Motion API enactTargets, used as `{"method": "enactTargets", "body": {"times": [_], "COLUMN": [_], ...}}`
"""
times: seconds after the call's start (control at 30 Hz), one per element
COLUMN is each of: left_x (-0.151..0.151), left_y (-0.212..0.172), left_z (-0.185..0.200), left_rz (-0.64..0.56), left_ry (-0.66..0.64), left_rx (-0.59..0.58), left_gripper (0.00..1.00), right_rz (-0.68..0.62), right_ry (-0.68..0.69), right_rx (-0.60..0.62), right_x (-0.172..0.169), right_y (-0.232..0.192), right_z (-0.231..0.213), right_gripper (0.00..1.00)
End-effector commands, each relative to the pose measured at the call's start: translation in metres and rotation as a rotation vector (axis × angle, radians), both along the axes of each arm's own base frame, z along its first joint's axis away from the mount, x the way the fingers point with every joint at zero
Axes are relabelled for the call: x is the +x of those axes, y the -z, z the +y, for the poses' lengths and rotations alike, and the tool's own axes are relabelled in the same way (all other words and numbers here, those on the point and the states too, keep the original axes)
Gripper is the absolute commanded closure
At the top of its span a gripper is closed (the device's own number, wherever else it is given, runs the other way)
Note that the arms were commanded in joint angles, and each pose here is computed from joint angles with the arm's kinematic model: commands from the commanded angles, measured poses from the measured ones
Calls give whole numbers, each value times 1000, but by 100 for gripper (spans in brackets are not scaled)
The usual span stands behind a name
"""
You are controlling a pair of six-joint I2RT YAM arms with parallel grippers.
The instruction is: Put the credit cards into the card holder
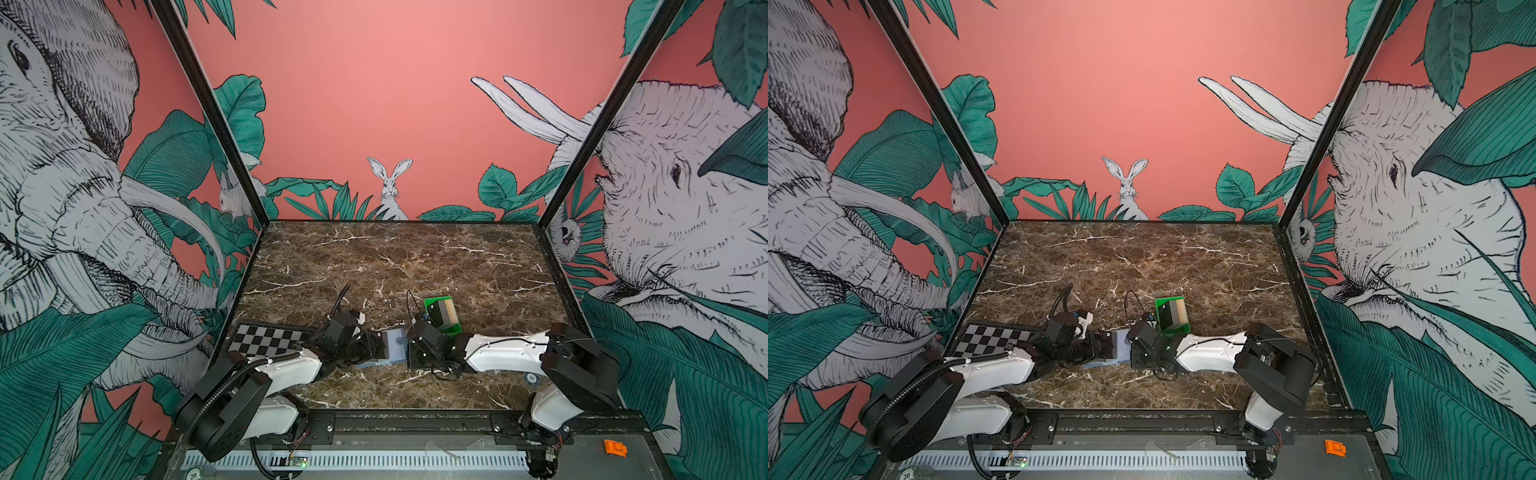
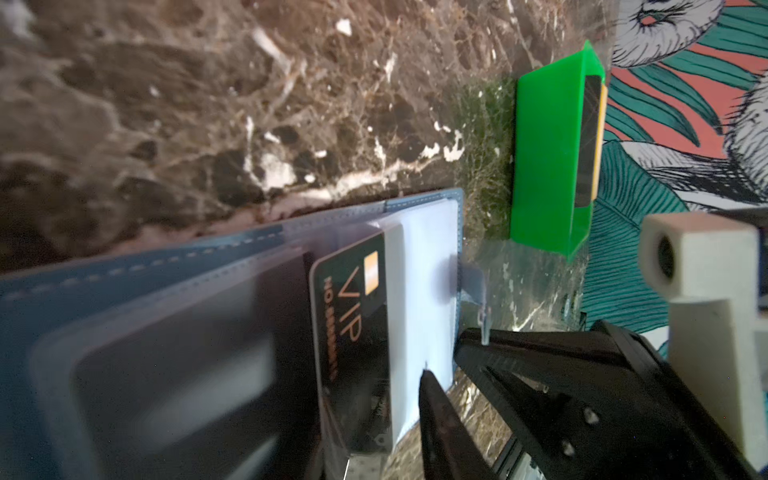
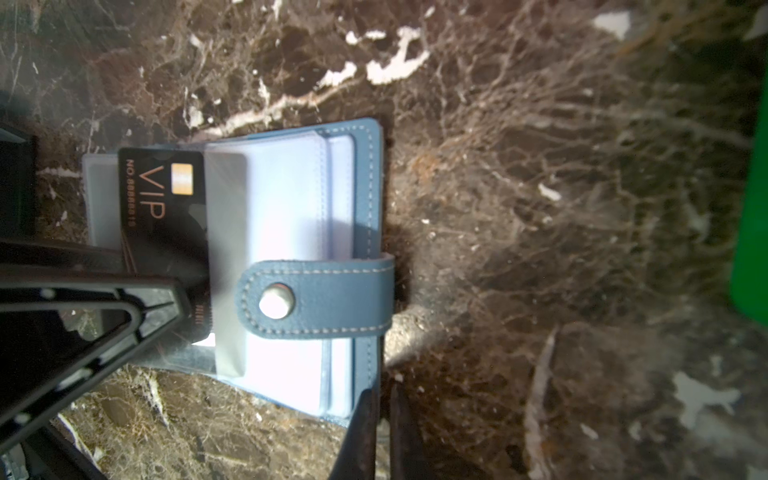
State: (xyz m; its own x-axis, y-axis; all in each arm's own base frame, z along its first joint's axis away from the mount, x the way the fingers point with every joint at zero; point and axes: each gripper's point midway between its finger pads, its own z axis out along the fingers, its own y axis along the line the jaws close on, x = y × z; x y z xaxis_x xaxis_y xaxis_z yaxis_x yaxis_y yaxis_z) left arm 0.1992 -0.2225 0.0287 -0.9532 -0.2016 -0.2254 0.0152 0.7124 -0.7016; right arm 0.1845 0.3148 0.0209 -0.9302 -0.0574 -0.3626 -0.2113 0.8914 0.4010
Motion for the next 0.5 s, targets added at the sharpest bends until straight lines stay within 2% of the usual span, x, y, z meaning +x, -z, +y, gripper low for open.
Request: {"method": "enactTargets", "body": {"times": [0.0, 0.13, 0.27, 0.47], "left_x": [-22, -20, -16, -14], "left_y": [32, 30, 24, 27], "left_z": [31, 34, 26, 16], "left_rz": [104, 100, 79, 86], "left_ry": [-1, 5, 16, 8], "left_rx": [193, 224, 190, 119], "left_gripper": [65, 65, 62, 66], "right_rz": [26, 24, 22, 1], "right_ry": [2, 2, -4, -8], "right_rx": [-64, -61, -44, 79], "right_x": [-7, -7, -7, -4], "right_y": [18, 16, 14, 2], "right_z": [-13, -13, -10, 8], "right_gripper": [90, 91, 91, 89]}}
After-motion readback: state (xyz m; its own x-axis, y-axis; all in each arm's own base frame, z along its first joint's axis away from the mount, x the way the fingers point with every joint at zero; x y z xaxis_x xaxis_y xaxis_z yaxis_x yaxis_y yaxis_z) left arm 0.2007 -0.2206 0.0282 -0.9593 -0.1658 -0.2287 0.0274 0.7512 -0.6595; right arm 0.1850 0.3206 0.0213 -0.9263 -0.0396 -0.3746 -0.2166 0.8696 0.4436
